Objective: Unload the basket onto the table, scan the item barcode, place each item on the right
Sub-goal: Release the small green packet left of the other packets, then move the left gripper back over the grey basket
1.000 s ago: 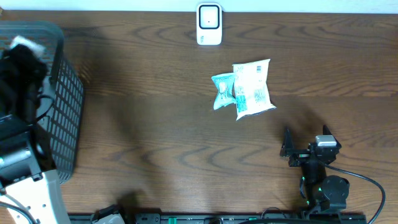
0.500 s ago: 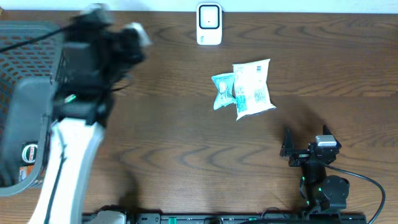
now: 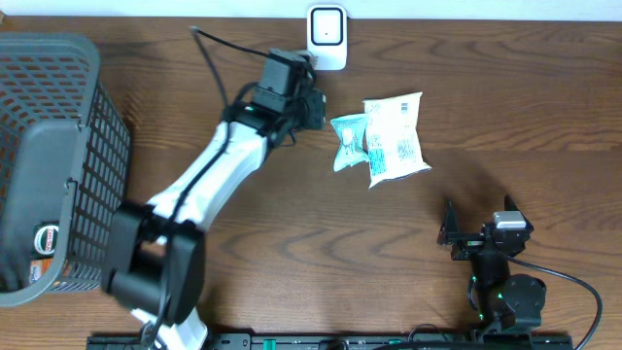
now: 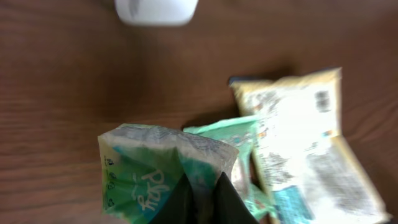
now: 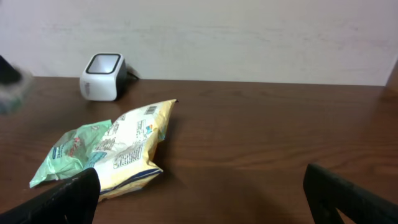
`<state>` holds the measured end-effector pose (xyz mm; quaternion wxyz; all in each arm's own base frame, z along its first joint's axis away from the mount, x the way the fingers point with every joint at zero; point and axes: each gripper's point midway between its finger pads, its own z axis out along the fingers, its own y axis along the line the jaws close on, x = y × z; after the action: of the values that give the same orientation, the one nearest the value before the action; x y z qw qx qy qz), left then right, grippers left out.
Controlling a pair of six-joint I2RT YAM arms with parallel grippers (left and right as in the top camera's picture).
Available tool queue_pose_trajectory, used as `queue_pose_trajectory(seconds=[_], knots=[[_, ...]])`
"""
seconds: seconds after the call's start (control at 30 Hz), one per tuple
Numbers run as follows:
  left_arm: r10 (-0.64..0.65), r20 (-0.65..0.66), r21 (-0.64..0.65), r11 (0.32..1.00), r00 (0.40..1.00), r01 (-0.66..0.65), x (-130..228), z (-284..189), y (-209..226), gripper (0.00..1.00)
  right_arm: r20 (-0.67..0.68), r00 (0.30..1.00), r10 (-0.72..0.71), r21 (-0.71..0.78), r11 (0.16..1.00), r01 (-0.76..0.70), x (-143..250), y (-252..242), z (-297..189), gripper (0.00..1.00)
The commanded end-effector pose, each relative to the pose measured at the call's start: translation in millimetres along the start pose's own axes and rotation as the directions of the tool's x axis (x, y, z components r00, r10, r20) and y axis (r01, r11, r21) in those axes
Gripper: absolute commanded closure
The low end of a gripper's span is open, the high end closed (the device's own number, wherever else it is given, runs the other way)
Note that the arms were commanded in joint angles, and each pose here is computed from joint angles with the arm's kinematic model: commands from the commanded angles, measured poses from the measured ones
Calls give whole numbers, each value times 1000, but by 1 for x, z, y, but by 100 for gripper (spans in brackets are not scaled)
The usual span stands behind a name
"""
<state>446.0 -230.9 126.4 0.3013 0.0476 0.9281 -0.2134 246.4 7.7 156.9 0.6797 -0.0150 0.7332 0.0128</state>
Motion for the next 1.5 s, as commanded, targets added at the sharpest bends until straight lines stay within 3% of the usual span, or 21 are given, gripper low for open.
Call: queue_pose_trajectory(seconds=[0.0,0.07,0.13,0.33,0.63,0.83,1.03,1.33,1.47], knots=[[29,-62,-11,999,998,-30,21,26,4,92,0,1000,17,-10,1000,-17,0,2,0,1],[28,-85,-13,999,996,-29,29,33,4,85,-1,1000,17,-10,1000,-17,1,2,0,1],[32,-97,-14,999,995,-33,33,34,2,67,0,1000,17,-10,1000,-17,0,2,0,1],[35,-92,-10,999,995,-36,31,31,0,46,-1,1000,17,-10,1000,-17,1,2,0,1],[32,17,10,999,999,-32,-5,-8,-6,46,0,1000,17,-10,1000,-17,0,2,0,1],[3,277,0,1000,961,-3,-78,-117,14,46,0,1000,17,-10,1000,-17,0,2,0,1],[-36,445,-46,997,895,63,-111,-198,52,46,0,1000,17,-10,1000,-17,0,2,0,1],[-115,525,-187,951,843,246,-100,-277,126,46,-1,1000,17,-10,1000,-17,1,2,0,1],[-175,514,-391,824,840,411,-67,-299,186,46,0,1000,17,-10,1000,-17,0,2,0,1]])
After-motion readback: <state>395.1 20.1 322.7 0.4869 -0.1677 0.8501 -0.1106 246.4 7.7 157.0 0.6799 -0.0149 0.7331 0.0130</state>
